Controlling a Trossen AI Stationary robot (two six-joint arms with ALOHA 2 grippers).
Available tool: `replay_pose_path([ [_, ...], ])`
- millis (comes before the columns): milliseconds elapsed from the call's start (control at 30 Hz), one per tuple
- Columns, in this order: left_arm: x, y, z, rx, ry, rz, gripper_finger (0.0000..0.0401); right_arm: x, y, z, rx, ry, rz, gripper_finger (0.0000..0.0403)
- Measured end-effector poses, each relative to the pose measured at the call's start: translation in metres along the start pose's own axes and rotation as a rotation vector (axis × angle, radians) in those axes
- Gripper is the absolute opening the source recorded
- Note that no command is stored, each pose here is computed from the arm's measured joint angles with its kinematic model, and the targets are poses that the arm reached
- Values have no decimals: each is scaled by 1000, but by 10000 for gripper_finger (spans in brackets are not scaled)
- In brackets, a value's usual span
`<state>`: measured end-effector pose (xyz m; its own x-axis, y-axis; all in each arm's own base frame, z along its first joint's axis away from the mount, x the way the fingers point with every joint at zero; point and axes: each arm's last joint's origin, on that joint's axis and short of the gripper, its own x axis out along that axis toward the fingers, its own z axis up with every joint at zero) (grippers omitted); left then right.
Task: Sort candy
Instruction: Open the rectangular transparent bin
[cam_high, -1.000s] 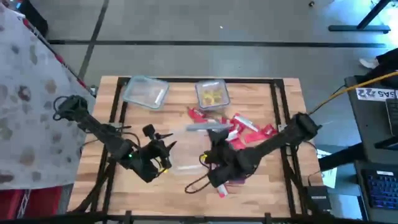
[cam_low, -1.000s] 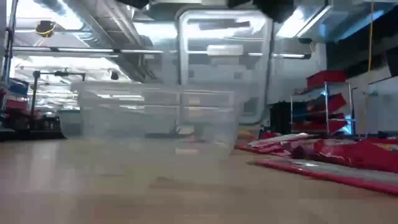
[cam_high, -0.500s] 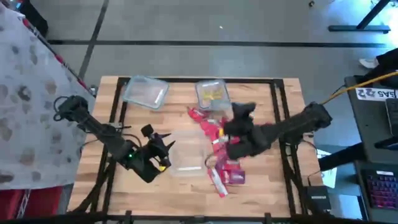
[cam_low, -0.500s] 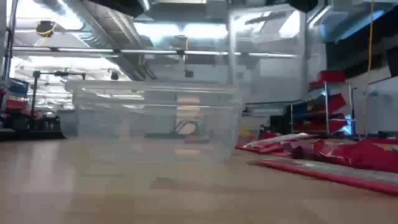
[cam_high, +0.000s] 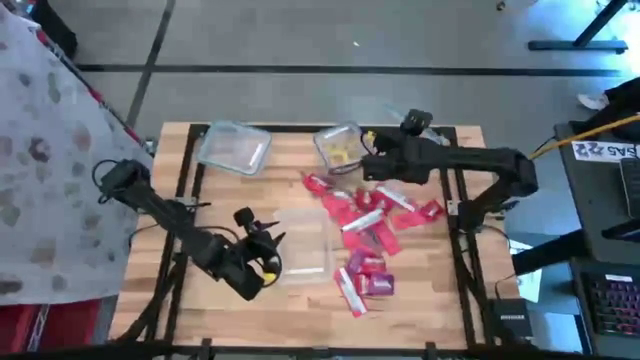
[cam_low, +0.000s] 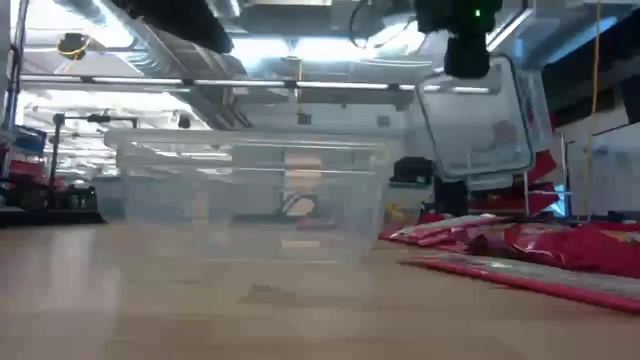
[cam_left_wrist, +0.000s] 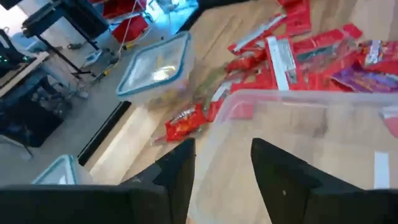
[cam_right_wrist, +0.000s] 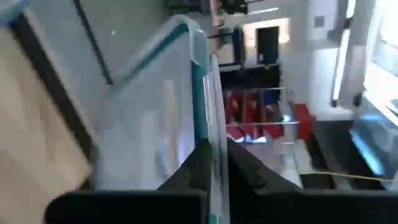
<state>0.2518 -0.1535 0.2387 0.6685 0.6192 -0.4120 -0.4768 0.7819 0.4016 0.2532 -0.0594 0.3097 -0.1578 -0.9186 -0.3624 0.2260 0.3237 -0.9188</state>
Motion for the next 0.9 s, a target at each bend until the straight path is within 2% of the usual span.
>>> replay_pose_path([
  [267,3,-5,-3,10,8,2,143,7,73,-11,29,100,546,0],
  [333,3,-6,-3,9,9,0,143,2,88,-13,49,82,625,1],
  [467,3,-6,-3,-2,9,0,143,-5,108,-19,66,36,664,1],
  [700,3,-6,-3,-21,7,-1,143,1,121,-18,175,17,700,5],
  [800,3,-6,-2,-32,2,-5,143,2,124,-17,228,27,745,27],
  [900,3,-6,-2,-31,2,-6,143,2,125,-15,277,28,763,71],
])
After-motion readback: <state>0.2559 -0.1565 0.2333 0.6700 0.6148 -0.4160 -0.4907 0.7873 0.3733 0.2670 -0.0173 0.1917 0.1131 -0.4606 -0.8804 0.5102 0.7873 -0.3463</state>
